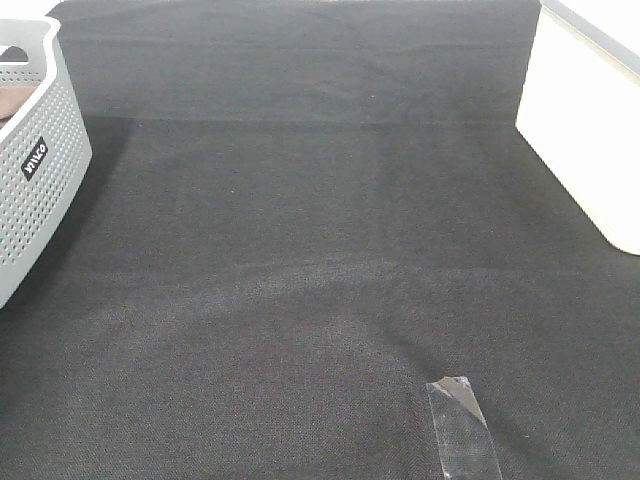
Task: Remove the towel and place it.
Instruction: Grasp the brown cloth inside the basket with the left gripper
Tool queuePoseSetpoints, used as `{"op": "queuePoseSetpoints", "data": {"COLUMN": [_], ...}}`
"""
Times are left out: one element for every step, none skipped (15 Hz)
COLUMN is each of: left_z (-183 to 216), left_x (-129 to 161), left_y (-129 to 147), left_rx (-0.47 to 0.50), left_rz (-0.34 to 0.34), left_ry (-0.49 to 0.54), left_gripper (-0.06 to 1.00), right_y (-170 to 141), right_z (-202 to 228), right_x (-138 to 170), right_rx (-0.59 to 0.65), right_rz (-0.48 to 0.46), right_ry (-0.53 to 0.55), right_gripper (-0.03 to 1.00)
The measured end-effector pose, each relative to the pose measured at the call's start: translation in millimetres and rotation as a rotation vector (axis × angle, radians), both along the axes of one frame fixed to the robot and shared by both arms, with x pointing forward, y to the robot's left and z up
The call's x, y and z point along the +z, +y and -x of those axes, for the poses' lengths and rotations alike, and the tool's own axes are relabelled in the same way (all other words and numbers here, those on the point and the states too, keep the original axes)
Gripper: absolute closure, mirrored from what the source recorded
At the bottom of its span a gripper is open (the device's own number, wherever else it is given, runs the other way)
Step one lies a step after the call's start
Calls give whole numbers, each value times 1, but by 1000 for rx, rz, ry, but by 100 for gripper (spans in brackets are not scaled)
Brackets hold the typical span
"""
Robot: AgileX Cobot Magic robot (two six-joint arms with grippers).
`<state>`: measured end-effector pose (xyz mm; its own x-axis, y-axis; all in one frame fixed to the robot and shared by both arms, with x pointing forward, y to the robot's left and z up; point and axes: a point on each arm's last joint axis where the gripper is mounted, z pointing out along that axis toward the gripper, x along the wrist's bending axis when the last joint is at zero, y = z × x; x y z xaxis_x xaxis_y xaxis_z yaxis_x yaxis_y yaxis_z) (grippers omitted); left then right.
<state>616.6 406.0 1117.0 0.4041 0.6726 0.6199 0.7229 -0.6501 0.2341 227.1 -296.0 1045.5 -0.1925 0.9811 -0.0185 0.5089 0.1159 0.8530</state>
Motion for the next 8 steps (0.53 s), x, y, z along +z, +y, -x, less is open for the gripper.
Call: {"op": "queuePoseSetpoints", "data": {"left_z": [10, 17, 23, 30, 36, 43, 46, 48], "left_x": [19, 34, 48, 63, 76, 90, 98, 103], "left_y": [-5, -12, -22, -33, -43, -53, -60, -67], "left_rx": [-5, -22, -45, -77, -107, -144, -170, -190], "left_rz": [0, -7, -7, -14, -19, -28, -31, -32], "left_ry": [-58, -106, -157, -213, -270, -338, -378, -405], "left_gripper": [94, 94, 94, 94, 94, 94, 94, 94], "right_y": [0, 0, 0, 0, 0, 0, 0, 0], "right_z": [0, 0, 0, 0, 0, 0, 0, 0], "right_x": [0, 0, 0, 0, 0, 0, 0, 0], "right_rx": [0, 0, 0, 0, 0, 0, 0, 0], "right_rz": [0, 0, 0, 0, 0, 0, 0, 0], "right_ry": [0, 0, 0, 0, 0, 0, 0, 0], "right_gripper": [1, 1, 1, 1, 1, 1, 1, 1]}}
